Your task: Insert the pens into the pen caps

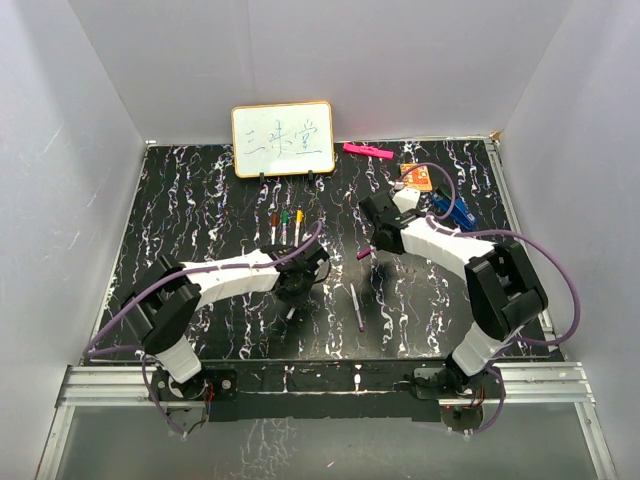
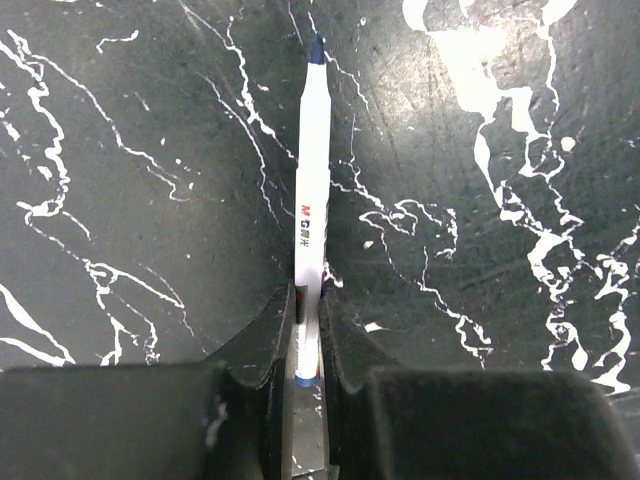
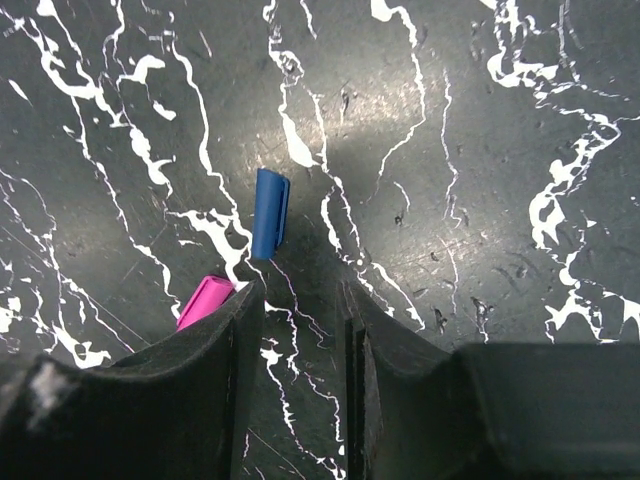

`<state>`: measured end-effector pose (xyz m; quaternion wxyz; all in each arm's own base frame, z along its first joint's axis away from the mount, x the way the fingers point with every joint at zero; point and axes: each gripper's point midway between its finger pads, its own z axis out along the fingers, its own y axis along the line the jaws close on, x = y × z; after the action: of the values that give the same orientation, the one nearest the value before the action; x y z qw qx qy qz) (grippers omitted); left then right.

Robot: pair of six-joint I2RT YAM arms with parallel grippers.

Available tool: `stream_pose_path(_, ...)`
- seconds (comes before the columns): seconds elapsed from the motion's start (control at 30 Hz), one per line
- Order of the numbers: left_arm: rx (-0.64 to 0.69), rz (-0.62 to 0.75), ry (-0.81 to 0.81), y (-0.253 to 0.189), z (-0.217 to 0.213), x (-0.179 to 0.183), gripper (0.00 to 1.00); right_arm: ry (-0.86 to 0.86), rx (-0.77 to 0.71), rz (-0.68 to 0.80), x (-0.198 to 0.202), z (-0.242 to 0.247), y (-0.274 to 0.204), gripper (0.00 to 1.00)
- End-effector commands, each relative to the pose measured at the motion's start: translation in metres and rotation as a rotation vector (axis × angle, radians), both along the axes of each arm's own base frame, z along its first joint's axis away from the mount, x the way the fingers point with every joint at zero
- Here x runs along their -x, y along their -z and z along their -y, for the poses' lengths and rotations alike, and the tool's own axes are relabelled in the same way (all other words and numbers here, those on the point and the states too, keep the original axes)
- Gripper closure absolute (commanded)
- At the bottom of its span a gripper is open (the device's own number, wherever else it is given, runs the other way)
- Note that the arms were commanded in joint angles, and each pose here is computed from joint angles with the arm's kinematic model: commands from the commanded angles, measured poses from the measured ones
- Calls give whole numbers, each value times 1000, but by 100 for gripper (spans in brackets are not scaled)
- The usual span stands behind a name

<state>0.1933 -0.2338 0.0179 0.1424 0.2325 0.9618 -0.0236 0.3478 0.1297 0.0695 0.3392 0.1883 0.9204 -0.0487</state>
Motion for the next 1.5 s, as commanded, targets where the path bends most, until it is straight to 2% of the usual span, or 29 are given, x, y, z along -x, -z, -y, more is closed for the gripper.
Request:
stream_pose_path(0.0, 52, 41, -21, -22, -2, -1, 100, -31, -26, 35, -18, -12, -14, 66)
stream_pose_path(0.3, 52, 48, -39, -24, -6, 1, 100, -49, -34, 8, -30, -18, -1, 61)
stream_pose_path(0.97, 46, 48, -51, -22, -8, 2, 100, -40, -10, -45, -51, -14, 25, 63)
stream_pose_path(1.47, 29, 37, -46, -16, -8, 1, 100, -32, 24, -136, -35, -5, 55, 65)
